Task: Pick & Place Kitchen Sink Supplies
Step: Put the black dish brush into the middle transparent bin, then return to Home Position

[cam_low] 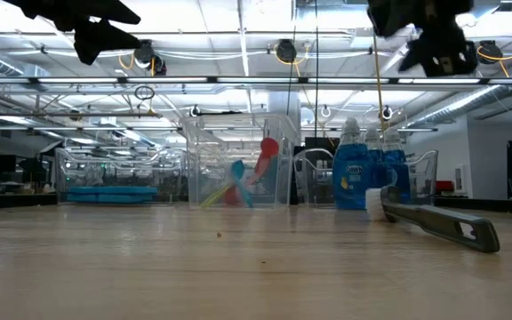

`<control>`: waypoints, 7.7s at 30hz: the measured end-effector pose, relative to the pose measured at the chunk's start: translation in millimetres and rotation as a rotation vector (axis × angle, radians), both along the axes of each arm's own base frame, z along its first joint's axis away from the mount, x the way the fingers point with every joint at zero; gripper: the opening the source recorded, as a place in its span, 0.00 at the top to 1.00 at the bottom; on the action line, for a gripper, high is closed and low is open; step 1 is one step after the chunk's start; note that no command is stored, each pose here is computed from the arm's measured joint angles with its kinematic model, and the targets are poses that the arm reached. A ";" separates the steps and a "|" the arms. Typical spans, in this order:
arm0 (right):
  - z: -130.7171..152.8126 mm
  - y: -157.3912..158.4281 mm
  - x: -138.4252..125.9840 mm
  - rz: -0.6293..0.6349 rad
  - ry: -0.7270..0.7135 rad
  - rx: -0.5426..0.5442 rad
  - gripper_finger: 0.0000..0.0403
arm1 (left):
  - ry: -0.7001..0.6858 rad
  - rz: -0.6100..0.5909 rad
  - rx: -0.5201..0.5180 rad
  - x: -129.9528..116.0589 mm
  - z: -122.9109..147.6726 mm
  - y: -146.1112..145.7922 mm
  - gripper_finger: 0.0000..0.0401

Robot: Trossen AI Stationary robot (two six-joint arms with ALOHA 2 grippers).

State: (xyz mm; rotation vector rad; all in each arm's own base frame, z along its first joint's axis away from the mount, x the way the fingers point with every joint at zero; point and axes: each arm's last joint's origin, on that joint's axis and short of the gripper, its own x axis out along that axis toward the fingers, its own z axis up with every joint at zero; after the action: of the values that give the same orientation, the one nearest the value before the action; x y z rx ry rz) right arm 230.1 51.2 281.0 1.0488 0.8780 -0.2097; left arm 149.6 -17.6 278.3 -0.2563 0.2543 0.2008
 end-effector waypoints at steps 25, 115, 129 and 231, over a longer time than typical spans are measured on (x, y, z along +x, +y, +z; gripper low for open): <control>-113.2 15.8 58.4 -0.117 0.308 0.031 0.57 | 0.020 -0.004 0.021 -0.5 -1.6 0.1 0.44; 85.3 -101.0 22.9 -0.547 -0.962 -0.793 0.97 | 0.021 -0.050 0.004 -0.3 -1.6 -1.3 0.44; 107.4 -123.0 65.8 -0.635 -0.602 -0.909 0.96 | 0.017 -0.044 -0.015 -0.3 -1.5 -1.3 0.44; -14.5 -195.6 152.3 -0.487 -0.465 -0.555 0.64 | 0.016 -0.024 -0.019 -0.4 -1.6 -0.8 0.44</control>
State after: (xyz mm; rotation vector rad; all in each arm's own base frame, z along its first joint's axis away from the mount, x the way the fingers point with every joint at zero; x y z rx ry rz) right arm 382.4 -144.4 266.5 0.7220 0.1105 -0.5578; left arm 149.2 -18.4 276.7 -0.2704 0.2753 0.1763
